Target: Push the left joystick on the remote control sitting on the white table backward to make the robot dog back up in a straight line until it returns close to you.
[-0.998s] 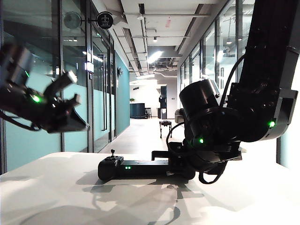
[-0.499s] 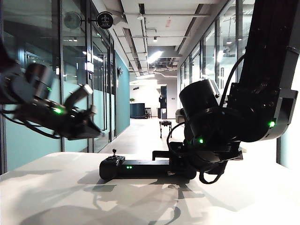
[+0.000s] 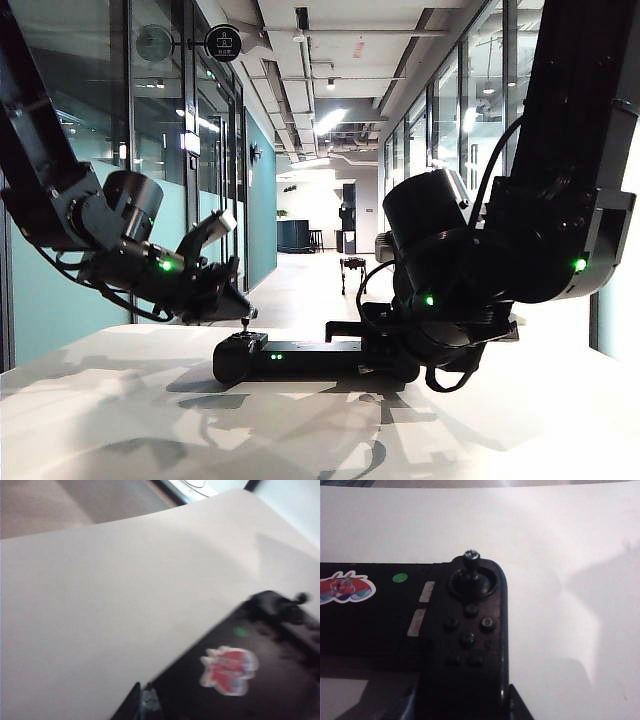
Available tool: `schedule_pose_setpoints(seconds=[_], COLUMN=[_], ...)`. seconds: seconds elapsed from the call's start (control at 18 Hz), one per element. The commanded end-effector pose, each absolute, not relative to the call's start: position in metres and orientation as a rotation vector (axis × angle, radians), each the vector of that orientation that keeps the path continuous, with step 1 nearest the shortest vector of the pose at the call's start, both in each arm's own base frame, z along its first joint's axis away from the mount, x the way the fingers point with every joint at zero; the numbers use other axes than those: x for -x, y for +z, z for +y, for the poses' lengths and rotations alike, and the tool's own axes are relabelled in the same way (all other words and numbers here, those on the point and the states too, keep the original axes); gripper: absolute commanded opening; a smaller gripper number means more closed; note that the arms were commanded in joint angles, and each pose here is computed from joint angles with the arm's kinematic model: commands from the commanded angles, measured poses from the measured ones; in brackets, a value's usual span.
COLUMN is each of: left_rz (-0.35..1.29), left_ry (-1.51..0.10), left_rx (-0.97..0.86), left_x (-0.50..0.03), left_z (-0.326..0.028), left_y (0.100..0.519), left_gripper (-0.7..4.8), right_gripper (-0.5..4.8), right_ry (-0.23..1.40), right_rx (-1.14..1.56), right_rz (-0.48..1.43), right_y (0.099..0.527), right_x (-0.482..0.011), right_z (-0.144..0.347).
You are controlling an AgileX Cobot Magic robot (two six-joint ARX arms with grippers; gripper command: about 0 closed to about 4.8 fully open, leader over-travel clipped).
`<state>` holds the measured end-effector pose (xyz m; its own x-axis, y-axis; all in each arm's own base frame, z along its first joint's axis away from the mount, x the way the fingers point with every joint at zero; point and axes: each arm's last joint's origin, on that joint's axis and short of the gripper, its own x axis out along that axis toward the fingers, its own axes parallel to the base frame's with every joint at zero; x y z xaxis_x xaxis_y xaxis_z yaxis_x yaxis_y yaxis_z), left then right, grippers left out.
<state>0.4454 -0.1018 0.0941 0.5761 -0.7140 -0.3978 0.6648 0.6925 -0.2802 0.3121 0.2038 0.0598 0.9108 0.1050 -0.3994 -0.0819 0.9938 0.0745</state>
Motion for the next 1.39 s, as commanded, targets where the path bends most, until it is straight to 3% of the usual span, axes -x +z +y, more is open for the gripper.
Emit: schedule_pose_setpoints(seconds=[0.06, 0.17, 0.44, 0.89, 1.39], left_rz=[0.515, 0.489, 0.475, 0.408, 0.386], left_ry=[-0.812, -0.834, -0.945, -1.122, -1.164], left_rx=[0.076, 0.007, 0.078, 0.055, 0.018], left_x=[-0.451, -0.457, -0.474, -0.484, -0.484], left_z=[-0.102, -0.099, -0.07, -0.074, -0.077], left_y=[0.091, 0.092, 0.098, 0.089, 0.085], left_gripper=[-0.06, -0.06, -0.06, -0.06, -0.06], right_gripper=[1.44, 1.44, 1.45, 1.45, 1.45], right_ry=[0.084, 0.084, 0.084, 0.084, 0.084], right_rx=[-0.066, -0.066, -0.063, -0.063, -0.063], right_rz=[0.385, 0.385, 0.39, 0.391, 0.39], right_y=[0.064, 0.064, 0.064, 0.064, 0.064], right_x=[-0.314, -0.314, -0.314, -0.314, -0.314], right_z=[0.204, 0.204, 0.204, 0.204, 0.204])
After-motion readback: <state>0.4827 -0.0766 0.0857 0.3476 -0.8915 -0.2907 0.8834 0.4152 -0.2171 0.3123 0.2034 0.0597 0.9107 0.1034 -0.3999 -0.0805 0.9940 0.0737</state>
